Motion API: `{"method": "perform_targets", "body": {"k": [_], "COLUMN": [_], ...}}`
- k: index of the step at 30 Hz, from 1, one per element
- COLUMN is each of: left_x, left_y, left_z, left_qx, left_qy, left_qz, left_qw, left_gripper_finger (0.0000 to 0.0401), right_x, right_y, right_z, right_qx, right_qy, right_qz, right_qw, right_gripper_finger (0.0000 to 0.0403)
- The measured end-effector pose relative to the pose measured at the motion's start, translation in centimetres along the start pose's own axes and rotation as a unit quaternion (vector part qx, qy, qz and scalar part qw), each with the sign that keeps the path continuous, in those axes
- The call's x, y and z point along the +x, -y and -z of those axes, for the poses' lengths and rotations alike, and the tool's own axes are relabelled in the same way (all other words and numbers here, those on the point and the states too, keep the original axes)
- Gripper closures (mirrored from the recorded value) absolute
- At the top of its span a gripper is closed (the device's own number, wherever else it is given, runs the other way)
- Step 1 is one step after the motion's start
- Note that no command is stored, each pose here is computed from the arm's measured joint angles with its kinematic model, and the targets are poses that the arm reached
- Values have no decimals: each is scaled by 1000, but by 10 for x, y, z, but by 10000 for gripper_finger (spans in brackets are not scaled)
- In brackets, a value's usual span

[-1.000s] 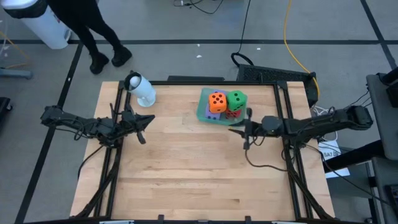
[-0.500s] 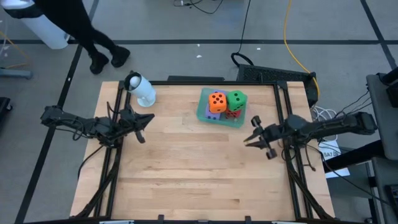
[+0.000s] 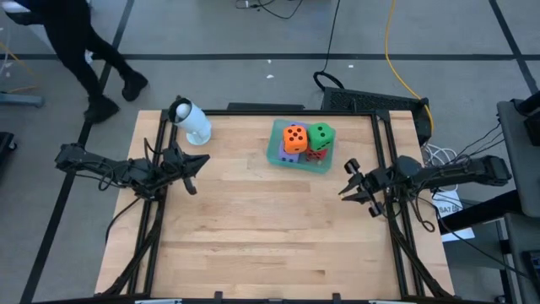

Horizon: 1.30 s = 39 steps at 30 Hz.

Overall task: Pick & Place Dice
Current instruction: Put the small yellow die into the bin

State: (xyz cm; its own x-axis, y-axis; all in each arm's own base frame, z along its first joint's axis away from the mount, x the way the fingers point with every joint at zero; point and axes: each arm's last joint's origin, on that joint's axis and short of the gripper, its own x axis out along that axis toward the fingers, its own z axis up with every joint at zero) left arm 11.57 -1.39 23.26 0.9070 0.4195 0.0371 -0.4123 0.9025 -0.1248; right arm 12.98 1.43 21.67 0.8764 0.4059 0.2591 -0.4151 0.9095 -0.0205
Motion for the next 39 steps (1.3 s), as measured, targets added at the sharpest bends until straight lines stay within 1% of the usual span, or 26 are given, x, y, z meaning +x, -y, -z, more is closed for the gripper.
{"method": "perform_targets", "body": {"k": [2,6,10,18,21,24,26,28,29,32,39], "left_x": [0,0,0,0,0,0,0,0,0,0,0], "left_y": [0,0,0,0,0,0,0,0,0,0,0], "left_z": [0,0,0,0,0,0,0,0,0,0,0], "left_qx": [4,1,0,8,7,5,5,6,6,6,5], "left_qy": [0,1,1,1,1,1,1,1,1,1,1], "left_qz": [0,0,0,0,0,0,0,0,0,0,0], "left_qw": [1000,1000,1000,1000,1000,1000,1000,1000,1000,1000,1000], "left_gripper_finger": [375,375,375,375,375,375,375,375,375,375,375], "right_x": [0,2,4,6,7,7,7,9,10,16,28], "right_y": [1,3,7,13,17,22,25,28,30,36,45], "right_z": [0,7,12,20,22,27,33,40,42,45,51], "right_qx": [-6,-9,-14,-49,-62,-74,-86,-99,-104,-110,-106], "right_qy": [-1,-29,-42,-72,-83,-102,-126,-155,-168,-190,-221], "right_qz": [5,11,49,119,172,248,280,299,306,310,315], "right_qw": [1000,999,998,989,980,961,948,936,931,925,917], "right_gripper_finger": [348,348,348,348,348,348,348,348,348,348,348]}}
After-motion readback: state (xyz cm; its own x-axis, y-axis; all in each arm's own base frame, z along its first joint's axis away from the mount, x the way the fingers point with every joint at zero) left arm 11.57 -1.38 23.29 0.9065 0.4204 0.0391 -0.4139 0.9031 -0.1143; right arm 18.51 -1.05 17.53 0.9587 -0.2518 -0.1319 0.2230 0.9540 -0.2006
